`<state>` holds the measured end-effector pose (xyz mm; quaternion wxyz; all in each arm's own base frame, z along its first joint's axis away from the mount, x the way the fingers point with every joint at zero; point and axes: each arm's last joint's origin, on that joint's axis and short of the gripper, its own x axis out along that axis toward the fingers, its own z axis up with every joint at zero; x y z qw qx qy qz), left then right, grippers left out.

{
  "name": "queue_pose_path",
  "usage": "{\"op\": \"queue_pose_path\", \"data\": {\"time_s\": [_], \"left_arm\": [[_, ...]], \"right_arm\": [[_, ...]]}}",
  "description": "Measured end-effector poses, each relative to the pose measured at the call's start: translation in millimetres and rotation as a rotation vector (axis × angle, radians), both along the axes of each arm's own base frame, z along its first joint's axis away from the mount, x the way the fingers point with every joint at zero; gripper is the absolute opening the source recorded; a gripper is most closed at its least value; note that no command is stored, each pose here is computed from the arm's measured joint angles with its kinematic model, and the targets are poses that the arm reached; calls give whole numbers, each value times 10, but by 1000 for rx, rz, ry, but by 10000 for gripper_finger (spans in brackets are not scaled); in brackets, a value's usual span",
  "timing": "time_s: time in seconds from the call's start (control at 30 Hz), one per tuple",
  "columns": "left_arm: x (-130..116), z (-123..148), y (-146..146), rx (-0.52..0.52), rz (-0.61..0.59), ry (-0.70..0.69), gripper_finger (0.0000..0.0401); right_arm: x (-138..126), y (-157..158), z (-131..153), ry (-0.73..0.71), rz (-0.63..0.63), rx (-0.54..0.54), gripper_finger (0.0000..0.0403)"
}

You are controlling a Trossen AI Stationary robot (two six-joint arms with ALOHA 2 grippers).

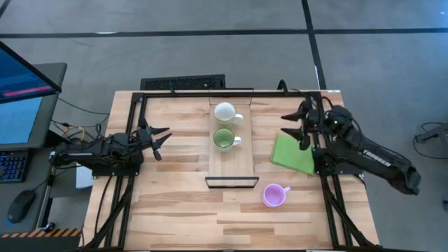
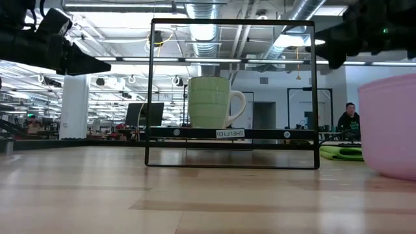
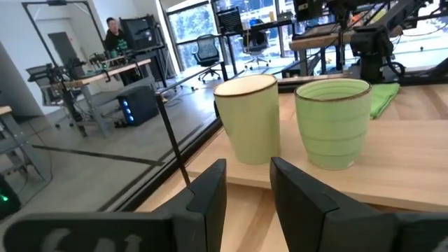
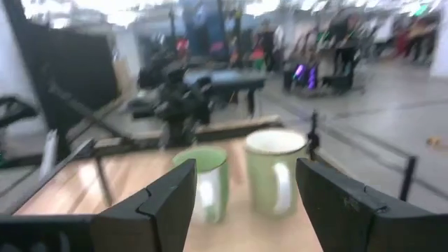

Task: Stack small to large cups/mugs on shelf
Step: Put the purple mug on the shelf

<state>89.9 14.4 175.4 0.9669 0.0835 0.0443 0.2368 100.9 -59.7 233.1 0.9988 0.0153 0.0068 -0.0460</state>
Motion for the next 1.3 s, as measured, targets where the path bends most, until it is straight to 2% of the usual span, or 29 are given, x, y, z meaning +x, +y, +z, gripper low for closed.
{"op": "queue_pose_path", "data": {"time_s": [0.13,0.27,0.47,0.6,0.93,1.13,1.3], "left_arm": [[0,-1,0,24,-1,14,103],[0,-2,0,19,-1,12,103],[0,-2,0,18,-1,12,103],[0,-4,0,15,0,11,103],[0,-6,0,19,-2,14,103],[1,-7,0,16,-2,14,103],[1,-8,0,16,-2,14,103]], "right_arm": [[15,103,215,96,77,19,268],[0,208,451,148,98,31,268],[-14,347,614,292,136,75,268],[53,425,595,390,173,108,268],[416,717,405,602,266,187,268],[558,973,257,731,272,233,268],[619,1171,226,780,240,237,268]]}}
